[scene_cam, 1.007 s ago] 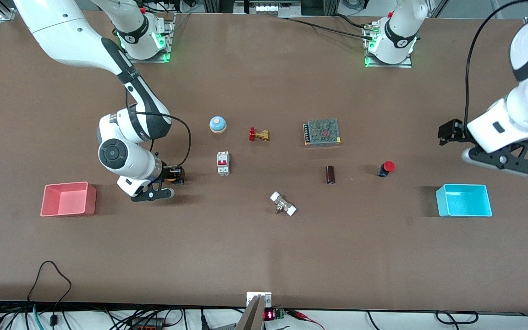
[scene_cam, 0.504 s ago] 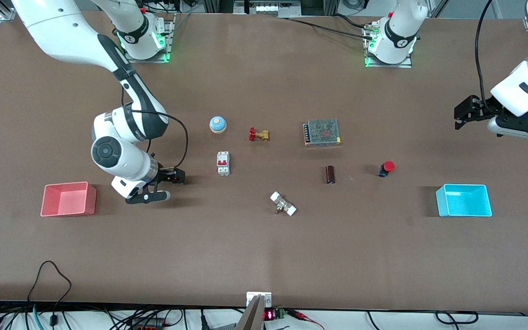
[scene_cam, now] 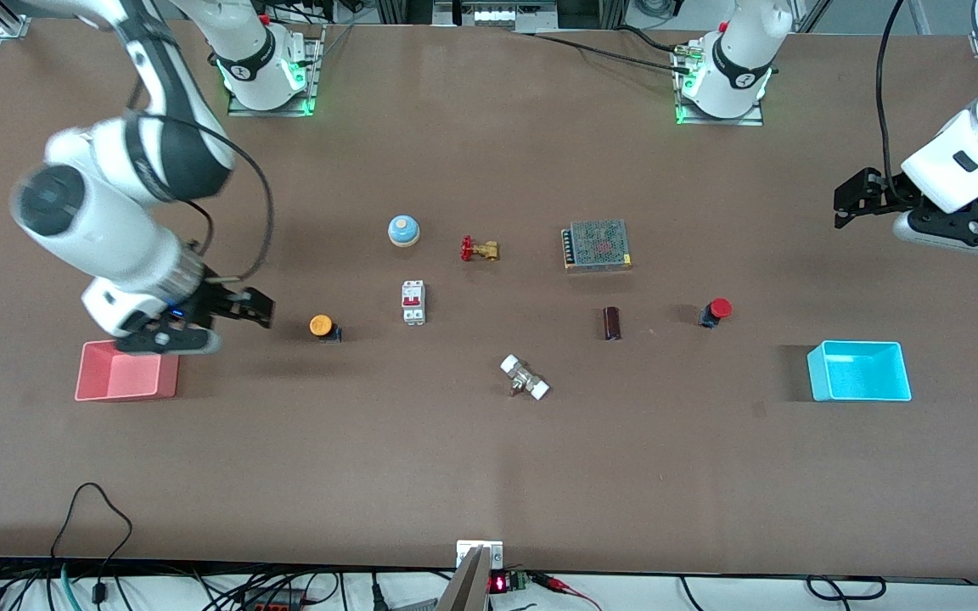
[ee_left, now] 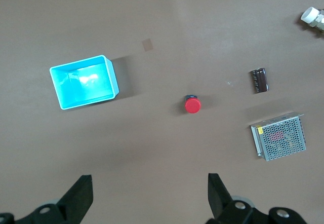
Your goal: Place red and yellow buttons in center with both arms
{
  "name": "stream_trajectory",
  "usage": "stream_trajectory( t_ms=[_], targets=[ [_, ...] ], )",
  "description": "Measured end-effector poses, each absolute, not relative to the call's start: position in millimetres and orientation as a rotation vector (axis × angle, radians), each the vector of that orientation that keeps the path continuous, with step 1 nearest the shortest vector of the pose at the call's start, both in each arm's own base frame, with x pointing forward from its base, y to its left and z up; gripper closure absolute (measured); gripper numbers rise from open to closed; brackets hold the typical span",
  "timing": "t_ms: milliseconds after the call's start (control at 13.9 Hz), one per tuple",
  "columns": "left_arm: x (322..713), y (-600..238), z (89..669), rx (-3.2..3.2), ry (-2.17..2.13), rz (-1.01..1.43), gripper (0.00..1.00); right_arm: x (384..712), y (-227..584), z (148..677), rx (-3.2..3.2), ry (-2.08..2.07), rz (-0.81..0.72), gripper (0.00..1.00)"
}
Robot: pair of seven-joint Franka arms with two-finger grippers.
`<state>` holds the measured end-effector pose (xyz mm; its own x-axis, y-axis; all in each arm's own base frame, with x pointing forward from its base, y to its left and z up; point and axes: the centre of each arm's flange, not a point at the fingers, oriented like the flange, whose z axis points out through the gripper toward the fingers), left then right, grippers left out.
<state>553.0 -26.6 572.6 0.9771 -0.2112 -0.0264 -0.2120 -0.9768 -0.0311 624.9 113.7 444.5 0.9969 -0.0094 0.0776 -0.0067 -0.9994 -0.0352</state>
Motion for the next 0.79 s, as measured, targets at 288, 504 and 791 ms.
stream_trajectory(
  t_ms=[288, 504, 791],
  targets=[
    [551.7, -30.2, 572.2, -3.090, 0.340, 0.051, 0.00, 600.8, 36.2, 533.5, -3.153, 0.168, -0.114, 0.00],
    [551.0, -33.8, 571.9, -3.089, 0.350, 0.058, 0.00, 582.5, 3.5, 577.1, -3.171, 0.193, -0.022, 0.00],
    [550.9, -35.1, 572.4, -3.088, 0.354, 0.057, 0.00, 578.6, 1.4, 587.3, -3.170, 0.203, 0.028, 0.00]
  ],
)
